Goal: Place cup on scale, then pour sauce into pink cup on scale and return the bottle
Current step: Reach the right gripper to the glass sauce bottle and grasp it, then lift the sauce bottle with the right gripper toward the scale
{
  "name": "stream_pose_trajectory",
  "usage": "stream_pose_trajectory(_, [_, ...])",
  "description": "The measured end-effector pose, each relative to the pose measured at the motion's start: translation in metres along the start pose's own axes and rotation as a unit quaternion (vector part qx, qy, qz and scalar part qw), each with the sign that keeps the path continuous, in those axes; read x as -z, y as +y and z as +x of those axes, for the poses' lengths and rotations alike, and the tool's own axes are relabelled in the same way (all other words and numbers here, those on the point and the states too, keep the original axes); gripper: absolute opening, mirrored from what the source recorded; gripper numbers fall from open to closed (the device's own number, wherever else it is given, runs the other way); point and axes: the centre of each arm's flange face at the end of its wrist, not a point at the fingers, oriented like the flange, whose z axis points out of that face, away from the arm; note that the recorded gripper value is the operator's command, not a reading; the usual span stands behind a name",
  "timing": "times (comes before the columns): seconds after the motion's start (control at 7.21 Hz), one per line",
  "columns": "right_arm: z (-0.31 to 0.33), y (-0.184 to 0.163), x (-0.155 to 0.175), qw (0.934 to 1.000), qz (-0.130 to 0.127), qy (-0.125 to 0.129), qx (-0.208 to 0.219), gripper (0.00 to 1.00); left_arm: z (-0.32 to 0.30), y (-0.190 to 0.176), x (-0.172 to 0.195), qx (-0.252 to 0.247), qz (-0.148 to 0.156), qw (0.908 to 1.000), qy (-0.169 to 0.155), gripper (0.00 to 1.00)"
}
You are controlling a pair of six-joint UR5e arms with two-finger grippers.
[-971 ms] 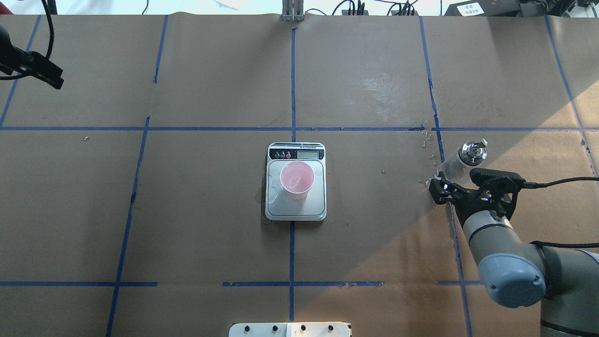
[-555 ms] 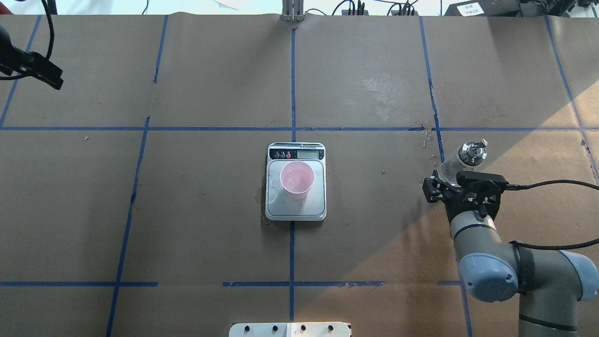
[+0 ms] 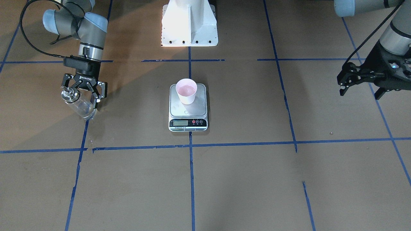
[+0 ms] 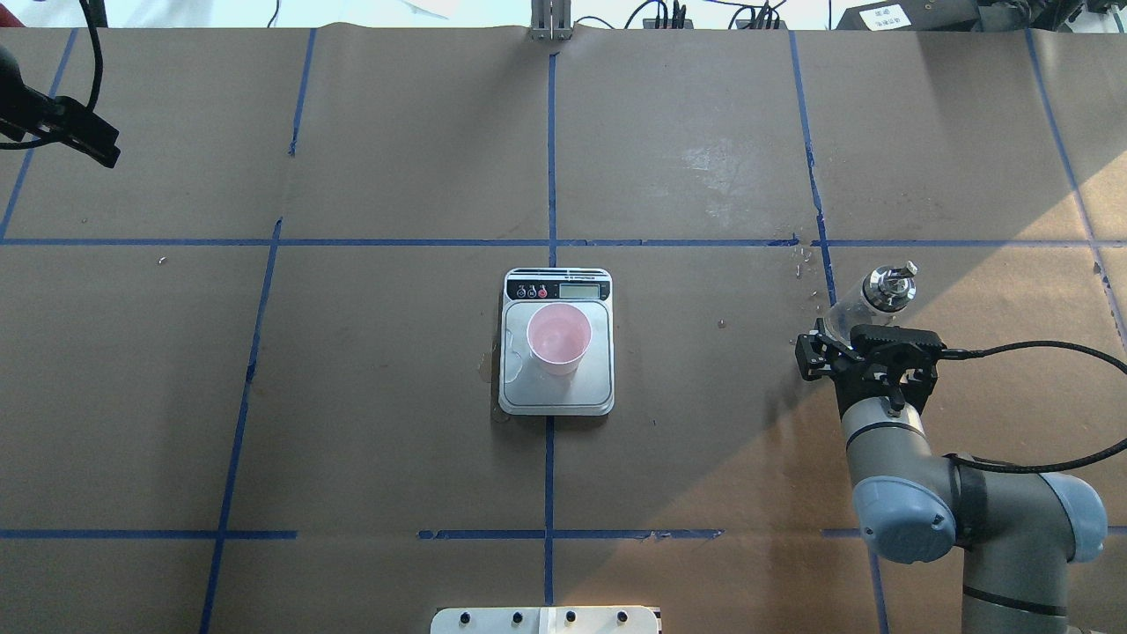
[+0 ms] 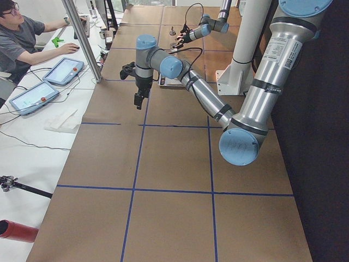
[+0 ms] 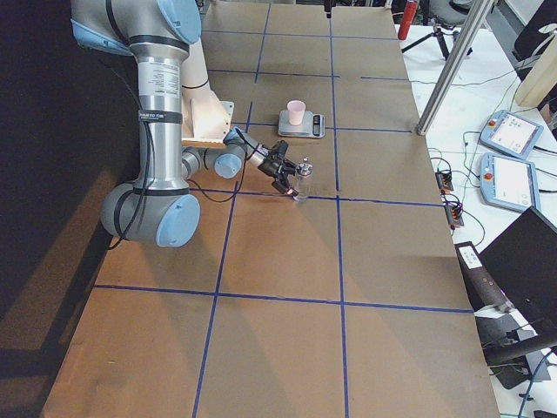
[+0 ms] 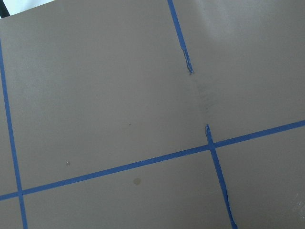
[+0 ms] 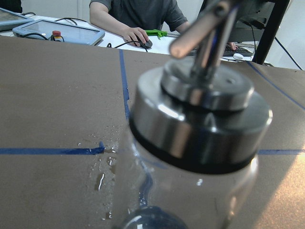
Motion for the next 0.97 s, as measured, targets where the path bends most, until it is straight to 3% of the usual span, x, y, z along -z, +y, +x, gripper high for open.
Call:
stream_pose_trajectory(0.14, [0.001,-0.002,-0.004,1.0,0.008,0.004,0.001,0.98,0.0,-0.001,-0.001,0.0,0.0,1.0,-0.002,1.0])
stream_pose_trajectory(0.28, [-0.002,-0.004,-0.007,0.9999,0.014,0.005,-0.001,0.73,-0.001,-0.003,-0.001,0.002,0.002,1.0,-0.007,1.0])
stream_pose_trajectory(0.42, [-0.007,-0.007,-0.008,0.9998,0.018,0.005,-0.006,0.05,-0.002,-0.004,-0.002,0.003,0.005,0.9999,-0.014,1.0])
stream_pose_trajectory(0.55, [-0.01,-0.011,-0.009,0.9997,0.02,0.005,-0.01,0.0,-0.002,-0.004,-0.002,0.004,0.006,0.9998,-0.018,1.0])
stream_pose_trajectory(0.97, [-0.013,-0.034,-0.011,0.9997,0.025,0.005,0.003,0.0,-0.001,-0.005,-0.001,0.004,0.007,0.9998,-0.018,1.0])
